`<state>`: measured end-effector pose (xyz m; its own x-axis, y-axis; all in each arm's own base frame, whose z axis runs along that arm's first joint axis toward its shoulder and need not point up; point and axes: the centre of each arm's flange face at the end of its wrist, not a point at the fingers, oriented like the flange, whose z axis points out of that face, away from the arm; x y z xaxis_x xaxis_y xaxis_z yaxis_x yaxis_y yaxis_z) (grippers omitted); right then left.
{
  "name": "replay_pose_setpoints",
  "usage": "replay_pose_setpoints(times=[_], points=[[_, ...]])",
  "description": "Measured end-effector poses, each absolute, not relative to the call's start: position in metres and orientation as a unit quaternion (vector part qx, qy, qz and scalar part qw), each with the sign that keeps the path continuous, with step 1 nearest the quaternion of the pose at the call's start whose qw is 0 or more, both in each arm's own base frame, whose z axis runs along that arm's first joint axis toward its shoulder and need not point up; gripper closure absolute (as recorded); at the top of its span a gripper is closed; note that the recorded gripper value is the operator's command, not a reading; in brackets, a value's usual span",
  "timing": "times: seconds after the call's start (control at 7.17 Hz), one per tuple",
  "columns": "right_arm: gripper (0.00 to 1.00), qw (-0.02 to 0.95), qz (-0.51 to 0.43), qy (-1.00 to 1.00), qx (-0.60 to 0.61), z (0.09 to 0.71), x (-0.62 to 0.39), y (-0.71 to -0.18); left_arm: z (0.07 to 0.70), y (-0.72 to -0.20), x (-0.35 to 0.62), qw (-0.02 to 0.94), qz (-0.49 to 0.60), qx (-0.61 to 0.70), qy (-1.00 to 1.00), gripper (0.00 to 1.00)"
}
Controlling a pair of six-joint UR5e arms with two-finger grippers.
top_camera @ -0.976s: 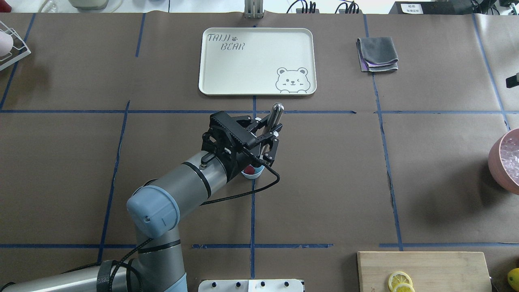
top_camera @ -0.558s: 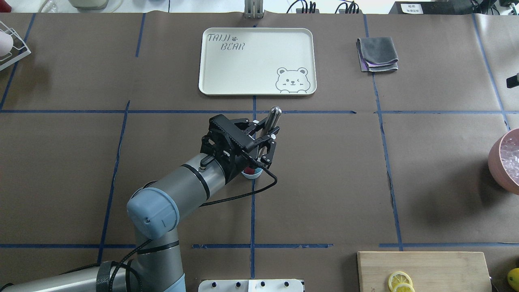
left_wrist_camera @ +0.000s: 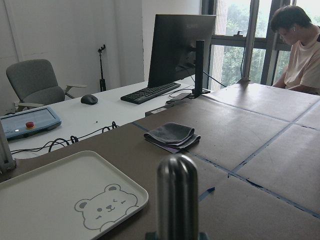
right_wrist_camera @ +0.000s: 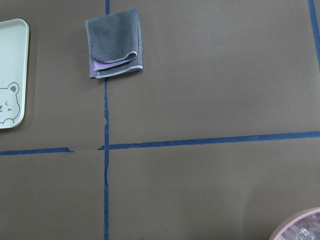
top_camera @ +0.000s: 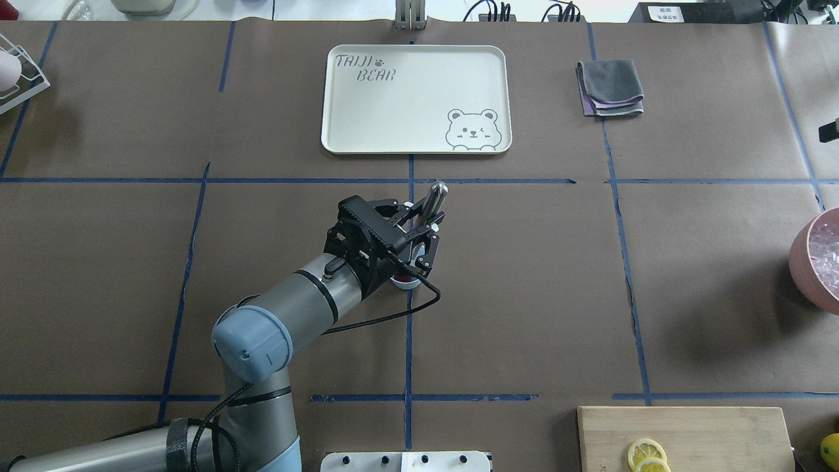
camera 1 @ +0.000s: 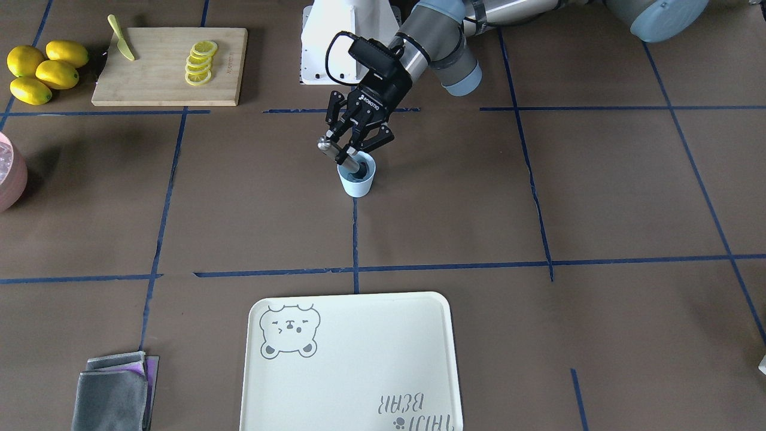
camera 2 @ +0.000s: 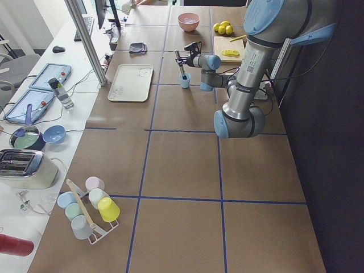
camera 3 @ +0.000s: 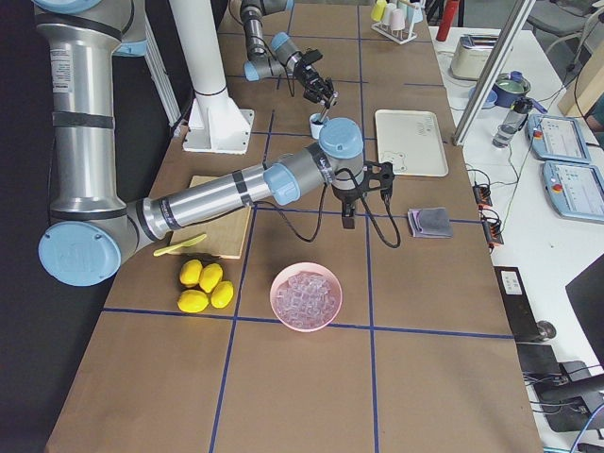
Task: Mash ice and strawberries in cup
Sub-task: 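Press the muddler down into the cup contents with the left gripper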
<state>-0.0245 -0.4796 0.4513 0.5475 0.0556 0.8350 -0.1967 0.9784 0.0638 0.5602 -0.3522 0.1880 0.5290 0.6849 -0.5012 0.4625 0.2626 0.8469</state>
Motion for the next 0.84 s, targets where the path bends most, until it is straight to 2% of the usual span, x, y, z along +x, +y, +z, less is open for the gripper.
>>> replay_pose_setpoints(times=[0.42, 0.84], points=[[0.01, 0.876, 0.072, -0.471, 0.076, 0.45, -0.023, -0.479, 0.19, -0.352, 0.56, 0.635, 0.09, 0.602, 0.476, 1.0], [0.01, 0.875, 0.076, -0.471, 0.079, 0.449, -0.019, -0.479, 0.149, -0.346, 0.532, 0.605, 0.085, 0.626, 0.485, 1.0]])
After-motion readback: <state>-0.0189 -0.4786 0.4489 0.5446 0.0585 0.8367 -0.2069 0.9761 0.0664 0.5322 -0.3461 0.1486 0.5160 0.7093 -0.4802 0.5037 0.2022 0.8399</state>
